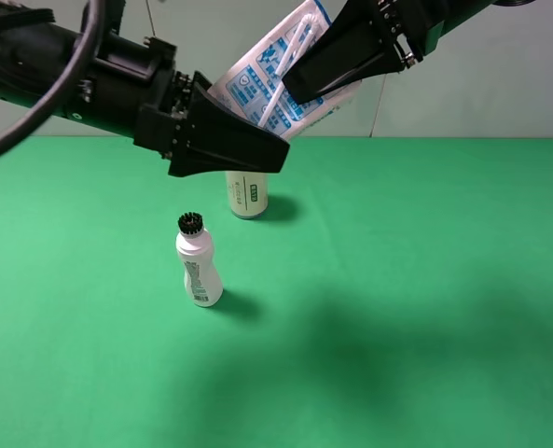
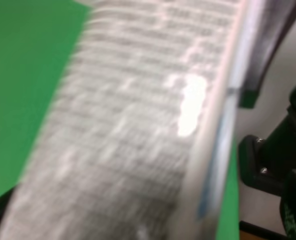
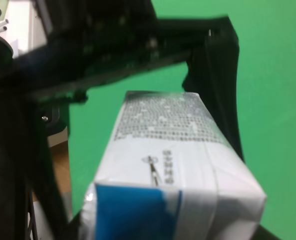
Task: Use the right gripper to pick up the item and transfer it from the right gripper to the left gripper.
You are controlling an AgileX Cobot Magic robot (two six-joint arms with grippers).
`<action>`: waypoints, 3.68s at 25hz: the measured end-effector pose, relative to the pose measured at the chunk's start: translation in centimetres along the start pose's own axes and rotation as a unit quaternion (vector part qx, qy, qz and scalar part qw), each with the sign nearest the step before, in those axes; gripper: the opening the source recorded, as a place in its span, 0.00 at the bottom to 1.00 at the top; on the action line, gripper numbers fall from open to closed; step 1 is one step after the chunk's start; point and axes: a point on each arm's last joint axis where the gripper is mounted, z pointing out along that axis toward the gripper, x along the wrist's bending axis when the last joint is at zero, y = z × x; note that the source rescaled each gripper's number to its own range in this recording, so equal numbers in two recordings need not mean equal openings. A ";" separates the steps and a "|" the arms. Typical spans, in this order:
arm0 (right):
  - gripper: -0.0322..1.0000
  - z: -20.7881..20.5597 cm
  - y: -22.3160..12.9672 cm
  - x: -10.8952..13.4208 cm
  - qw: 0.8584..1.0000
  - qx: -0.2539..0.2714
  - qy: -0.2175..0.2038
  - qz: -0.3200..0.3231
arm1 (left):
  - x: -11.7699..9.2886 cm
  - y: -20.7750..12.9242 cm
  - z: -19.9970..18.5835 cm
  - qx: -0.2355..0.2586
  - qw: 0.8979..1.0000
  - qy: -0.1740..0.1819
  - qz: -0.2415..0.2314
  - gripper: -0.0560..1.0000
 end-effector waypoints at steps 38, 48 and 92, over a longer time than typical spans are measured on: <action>0.56 -0.3 0.3 0.2 0.999 -0.008 -0.006 0.033 | 0.1 0.3 0.2 -0.016 1.000 0.013 0.006 0.12; 1.00 -0.3 0.5 -0.2 0.997 -0.019 -0.027 0.072 | 0.5 0.1 0.3 -0.009 1.000 0.022 0.004 0.06; 1.00 -9.7 -16.1 14.7 0.886 -0.018 -0.408 0.220 | 0.5 0.1 0.3 -0.009 1.000 0.021 0.004 0.06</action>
